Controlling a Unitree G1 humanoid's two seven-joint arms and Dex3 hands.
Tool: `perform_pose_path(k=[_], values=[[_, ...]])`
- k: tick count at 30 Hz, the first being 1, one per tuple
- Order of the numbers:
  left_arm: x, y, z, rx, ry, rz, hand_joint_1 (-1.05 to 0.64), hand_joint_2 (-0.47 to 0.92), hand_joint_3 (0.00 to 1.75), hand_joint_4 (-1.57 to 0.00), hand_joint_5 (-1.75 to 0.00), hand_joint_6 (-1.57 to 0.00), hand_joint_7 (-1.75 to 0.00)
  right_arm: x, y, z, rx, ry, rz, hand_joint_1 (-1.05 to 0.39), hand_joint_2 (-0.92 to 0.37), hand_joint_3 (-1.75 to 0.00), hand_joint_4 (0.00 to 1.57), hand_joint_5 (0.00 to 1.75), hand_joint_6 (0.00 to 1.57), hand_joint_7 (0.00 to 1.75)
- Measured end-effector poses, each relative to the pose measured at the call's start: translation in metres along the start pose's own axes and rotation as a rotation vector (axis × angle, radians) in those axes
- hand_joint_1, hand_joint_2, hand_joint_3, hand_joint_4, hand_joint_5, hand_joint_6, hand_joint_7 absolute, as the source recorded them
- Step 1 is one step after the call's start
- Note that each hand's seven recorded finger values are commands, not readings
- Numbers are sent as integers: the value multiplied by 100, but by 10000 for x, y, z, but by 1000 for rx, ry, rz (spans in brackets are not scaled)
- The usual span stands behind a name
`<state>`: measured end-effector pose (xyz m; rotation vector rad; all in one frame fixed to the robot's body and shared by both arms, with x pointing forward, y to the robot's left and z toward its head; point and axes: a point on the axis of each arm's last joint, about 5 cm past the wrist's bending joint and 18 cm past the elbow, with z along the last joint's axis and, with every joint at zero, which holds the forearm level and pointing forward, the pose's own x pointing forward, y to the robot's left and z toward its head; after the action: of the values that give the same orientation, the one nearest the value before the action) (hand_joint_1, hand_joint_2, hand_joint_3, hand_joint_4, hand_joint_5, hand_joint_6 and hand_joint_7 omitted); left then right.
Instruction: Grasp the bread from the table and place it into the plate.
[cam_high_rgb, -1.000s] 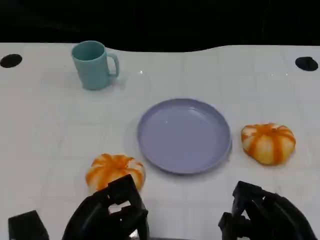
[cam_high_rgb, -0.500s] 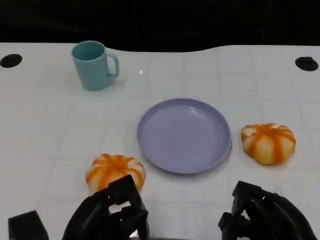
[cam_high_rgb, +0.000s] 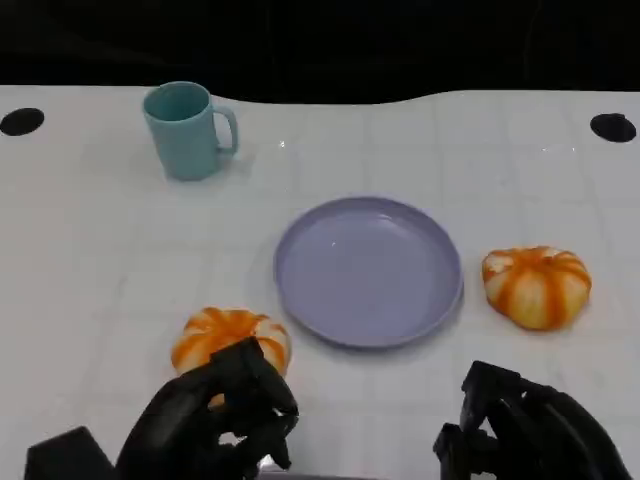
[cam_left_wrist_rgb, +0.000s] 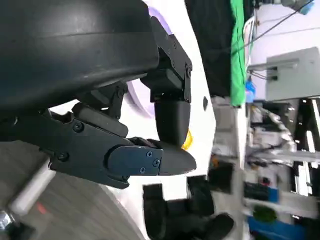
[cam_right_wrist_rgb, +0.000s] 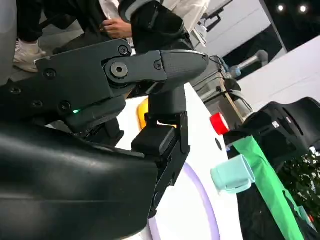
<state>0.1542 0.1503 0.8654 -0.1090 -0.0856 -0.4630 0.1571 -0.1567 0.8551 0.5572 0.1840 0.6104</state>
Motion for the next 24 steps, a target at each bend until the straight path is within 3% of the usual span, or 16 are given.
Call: perform_pose_path(k=[1, 2, 4, 7, 15, 24], values=[[3, 4, 16, 18, -6, 7, -58, 92, 28, -49, -153, -53, -85, 2, 1, 1, 0, -1, -1, -74, -92, -22, 90, 159, 80, 138], [7, 8, 29, 54, -4, 16, -58, 92, 28, -49, -145, -54, -74, 4, 1, 2, 0, -1, -3, -74, -92, -22, 90, 159, 81, 138], [7, 19, 62, 144, 7, 32, -53, 92, 20, -51, -118, -56, -37, 10, 2, 5, -1, -2, -2, -74, -92, -21, 91, 159, 80, 138], [20, 34, 180, 311, 25, 51, -49, 92, 8, -47, -97, -60, -14, 16, 3, 9, -1, -4, -1, -73, -92, -20, 90, 159, 80, 137], [40, 22, 455, 712, 78, 75, -48, 89, 0, -52, -37, -58, 0, 21, 4, 11, -1, -5, 1, -73, -92, -22, 90, 159, 80, 137], [41, -31, 613, 1092, 116, 52, -50, 84, 0, -45, -26, -43, 0, 20, 3, 12, -2, -6, 0, -73, -92, -23, 90, 160, 80, 137]])
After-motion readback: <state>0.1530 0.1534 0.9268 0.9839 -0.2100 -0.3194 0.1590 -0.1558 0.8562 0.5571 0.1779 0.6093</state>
